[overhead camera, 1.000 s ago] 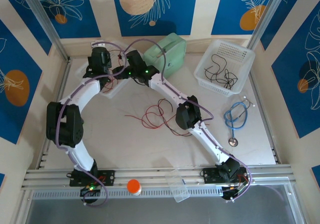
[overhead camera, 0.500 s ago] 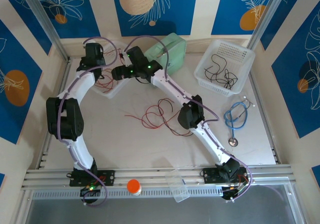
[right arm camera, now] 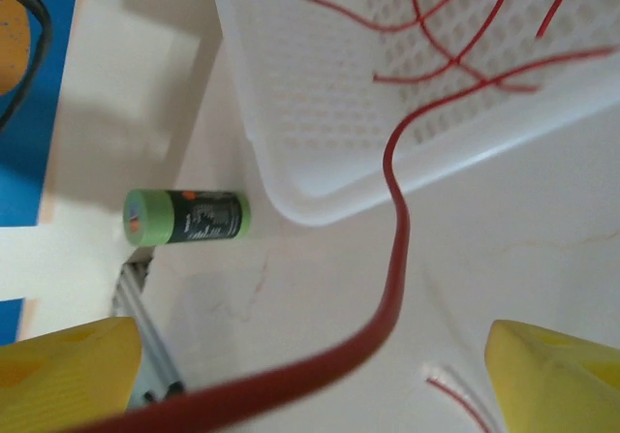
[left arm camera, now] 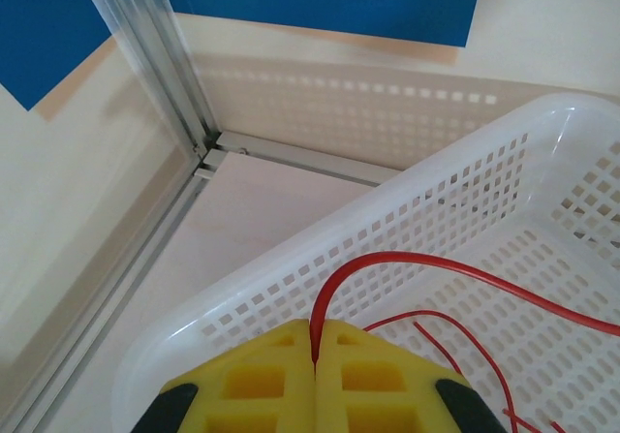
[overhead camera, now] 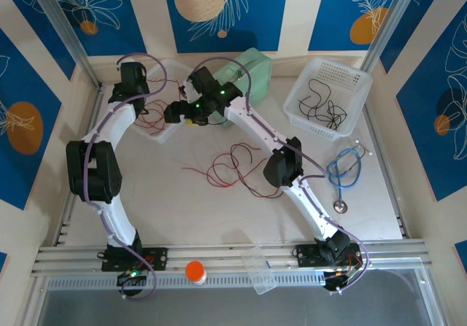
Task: Untangle the cables
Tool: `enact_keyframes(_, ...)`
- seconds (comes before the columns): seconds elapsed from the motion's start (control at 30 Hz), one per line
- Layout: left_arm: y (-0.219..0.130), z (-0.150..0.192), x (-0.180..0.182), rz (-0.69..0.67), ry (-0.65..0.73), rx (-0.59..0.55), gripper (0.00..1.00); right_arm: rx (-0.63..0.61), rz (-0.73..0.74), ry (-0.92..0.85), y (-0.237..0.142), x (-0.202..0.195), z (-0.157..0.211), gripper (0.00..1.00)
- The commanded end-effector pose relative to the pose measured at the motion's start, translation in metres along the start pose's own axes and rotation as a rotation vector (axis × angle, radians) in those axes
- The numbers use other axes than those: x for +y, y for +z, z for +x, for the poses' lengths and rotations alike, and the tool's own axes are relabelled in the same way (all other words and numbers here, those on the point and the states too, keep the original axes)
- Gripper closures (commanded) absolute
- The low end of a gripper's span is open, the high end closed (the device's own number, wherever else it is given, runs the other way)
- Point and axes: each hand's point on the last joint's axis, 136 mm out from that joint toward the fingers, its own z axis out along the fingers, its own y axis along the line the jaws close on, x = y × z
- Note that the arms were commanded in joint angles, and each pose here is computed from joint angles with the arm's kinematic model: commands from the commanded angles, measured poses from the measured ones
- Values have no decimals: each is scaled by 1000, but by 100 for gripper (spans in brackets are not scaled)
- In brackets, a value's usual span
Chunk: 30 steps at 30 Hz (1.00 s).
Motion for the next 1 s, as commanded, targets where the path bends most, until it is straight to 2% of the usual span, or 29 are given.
enact_keyframes(0.0,8,-11,11,-46,-45,-29,100,30,-17,112,-16,10,7,8)
enact_keyframes(0.1,10,-16,17,-73,-63,-44,100,-48,145,93,-17,-6,4,8)
enact_keyframes(0.27,15,-18,26,-114,-75,-47,100,-178,503,38,-23,-55,-1,3)
enact_keyframes(0.4,18,-17,30,-128,-87,-45,100,-197,695,6,-22,-91,3,1)
enact_keyframes(0.5,19,-15,29,-123,-87,-40,100,-190,730,-38,-18,-92,7,1)
enact_keyframes(0.63,24,-6,20,-79,-92,-15,100,-221,715,-129,-20,-64,6,0)
enact_keyframes(0.8,37,12,-9,65,-92,45,100,-244,695,-211,-43,-27,12,0)
enact_keyframes(0.97,55,28,-40,189,-88,124,100,-246,697,-264,-74,-7,37,1)
